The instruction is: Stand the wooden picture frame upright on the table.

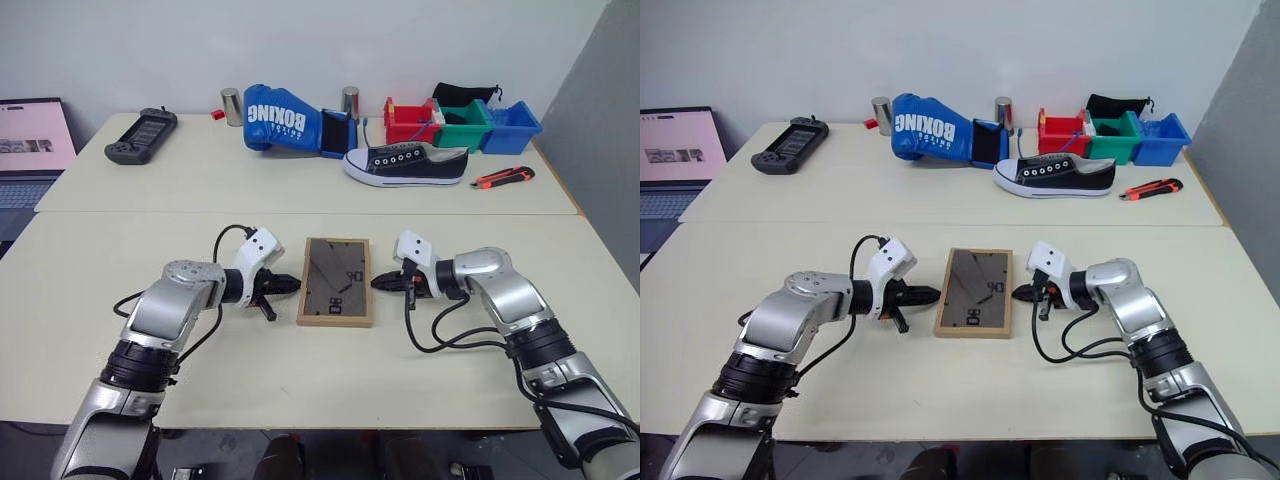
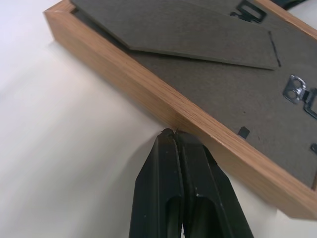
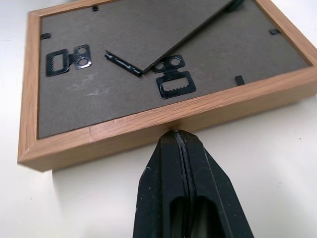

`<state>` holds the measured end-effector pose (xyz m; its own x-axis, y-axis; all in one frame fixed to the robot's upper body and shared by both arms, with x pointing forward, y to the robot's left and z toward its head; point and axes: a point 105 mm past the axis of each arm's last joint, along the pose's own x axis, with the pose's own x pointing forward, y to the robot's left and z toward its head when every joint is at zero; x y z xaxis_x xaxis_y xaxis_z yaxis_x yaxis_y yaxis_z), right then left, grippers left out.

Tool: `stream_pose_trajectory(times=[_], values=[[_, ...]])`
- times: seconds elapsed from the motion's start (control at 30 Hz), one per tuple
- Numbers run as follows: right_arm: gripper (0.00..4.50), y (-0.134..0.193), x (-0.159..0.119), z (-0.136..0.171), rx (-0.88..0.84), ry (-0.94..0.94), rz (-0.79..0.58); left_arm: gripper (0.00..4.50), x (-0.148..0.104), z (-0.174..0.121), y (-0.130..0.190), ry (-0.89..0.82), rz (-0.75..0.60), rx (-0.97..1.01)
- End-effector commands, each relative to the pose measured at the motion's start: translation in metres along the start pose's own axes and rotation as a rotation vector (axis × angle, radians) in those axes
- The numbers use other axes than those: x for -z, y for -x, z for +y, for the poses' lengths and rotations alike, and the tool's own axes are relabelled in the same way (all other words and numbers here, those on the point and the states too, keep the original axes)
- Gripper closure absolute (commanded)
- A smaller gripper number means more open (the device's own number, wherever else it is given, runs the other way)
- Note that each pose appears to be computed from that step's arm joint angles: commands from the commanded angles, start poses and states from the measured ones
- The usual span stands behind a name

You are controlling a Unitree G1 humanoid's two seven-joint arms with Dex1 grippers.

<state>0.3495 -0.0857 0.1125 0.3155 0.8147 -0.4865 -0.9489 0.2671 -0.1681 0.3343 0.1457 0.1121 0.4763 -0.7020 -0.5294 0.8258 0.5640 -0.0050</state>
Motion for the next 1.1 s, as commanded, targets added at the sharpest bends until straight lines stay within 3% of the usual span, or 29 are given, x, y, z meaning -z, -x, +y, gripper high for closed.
stream_pose_trajectory(times=[0.03, 0.33, 0.67, 0.8, 0.93, 1.1], values=[[4.5, -0.003, -0.017, 0.014, -0.065, 0.046, -0.055, 4.47, -0.016, -0.02, -0.002, -0.059, -0.05, 0.09], [4.5, 0.004, -0.009, 0.017, -0.083, 0.049, -0.024, 4.47, -0.012, -0.018, 0.006, -0.06, -0.031, 0.091], [4.5, 0.033, 0.004, -0.008, -0.024, 0.083, 0.053, 4.47, -0.01, 0.0, 0.044, -0.035, -0.038, 0.058], [4.5, 0.041, 0.002, -0.016, -0.017, 0.1, 0.062, 3.8, -0.016, -0.002, 0.055, 0.074, -0.092, 0.101], [4.5, 0.045, -0.009, -0.018, -0.039, 0.162, 0.053, 3.03, -0.021, -0.014, 0.071, 0.499, -0.159, 0.264], [4.5, 0.045, -0.011, -0.018, -0.054, 0.19, 0.054, 1.93, -0.017, -0.014, 0.073, 0.7, -0.153, 0.277]])
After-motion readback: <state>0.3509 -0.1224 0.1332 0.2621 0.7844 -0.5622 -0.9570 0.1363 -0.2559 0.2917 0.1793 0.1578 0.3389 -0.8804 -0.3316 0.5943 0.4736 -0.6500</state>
